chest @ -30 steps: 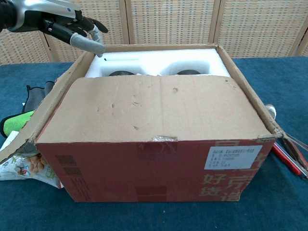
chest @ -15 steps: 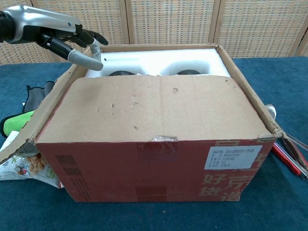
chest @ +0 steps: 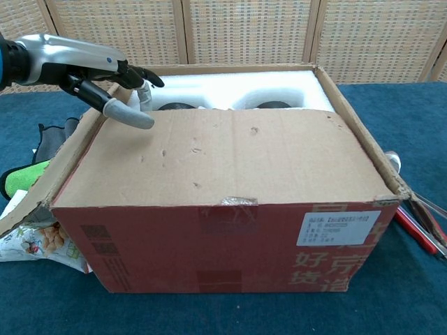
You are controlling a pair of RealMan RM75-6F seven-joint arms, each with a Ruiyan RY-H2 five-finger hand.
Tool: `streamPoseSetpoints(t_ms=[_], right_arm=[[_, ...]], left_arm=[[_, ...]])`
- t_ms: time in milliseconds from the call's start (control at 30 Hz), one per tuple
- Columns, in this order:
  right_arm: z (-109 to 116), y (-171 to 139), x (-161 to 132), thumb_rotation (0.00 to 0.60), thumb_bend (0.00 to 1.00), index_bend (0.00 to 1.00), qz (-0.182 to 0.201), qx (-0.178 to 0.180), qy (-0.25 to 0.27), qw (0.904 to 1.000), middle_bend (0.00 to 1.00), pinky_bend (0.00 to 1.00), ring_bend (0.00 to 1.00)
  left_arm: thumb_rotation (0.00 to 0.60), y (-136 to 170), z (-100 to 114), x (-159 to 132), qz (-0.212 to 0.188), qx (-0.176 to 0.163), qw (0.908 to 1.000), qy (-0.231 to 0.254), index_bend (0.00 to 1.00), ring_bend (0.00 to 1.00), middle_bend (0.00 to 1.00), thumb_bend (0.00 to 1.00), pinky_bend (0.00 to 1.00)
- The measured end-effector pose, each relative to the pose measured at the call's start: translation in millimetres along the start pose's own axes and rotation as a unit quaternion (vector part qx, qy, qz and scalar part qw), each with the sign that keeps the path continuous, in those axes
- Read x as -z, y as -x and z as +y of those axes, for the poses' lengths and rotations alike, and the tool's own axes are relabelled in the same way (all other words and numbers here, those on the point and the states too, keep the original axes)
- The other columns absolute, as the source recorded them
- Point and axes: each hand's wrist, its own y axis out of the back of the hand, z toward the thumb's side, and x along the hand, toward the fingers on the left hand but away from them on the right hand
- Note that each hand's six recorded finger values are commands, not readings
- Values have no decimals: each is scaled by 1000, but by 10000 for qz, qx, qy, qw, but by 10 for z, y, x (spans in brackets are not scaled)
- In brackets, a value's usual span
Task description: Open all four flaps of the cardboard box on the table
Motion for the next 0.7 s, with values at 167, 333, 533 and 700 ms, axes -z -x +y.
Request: streamPoseSetpoints(t_ms=[167,333,533,700], right_arm=[[5,4,-1,600,620,190,2,16,-2,10000,96,0,0],[-3,9,-1,600,620,190,-3,0,-14,10000,96,0,0],[-9,12,4,600,620,190,-13,-15,-15,10000,96,0,0],[-13,16,6,600,620,190,-20,-17,-21,10000,96,0,0]], left_arm=[[262,29,-4,-54,-78,53,9998,192,437,0,0,73,0],[262,102,51,-111,-207,75,9984,512,437,0,0,73,0],[249,190,113,-162,-399,127,9945,961,436,0,0,73,0],[241,266,164,-218,-590,190,9876,1445,436,0,0,73,0]])
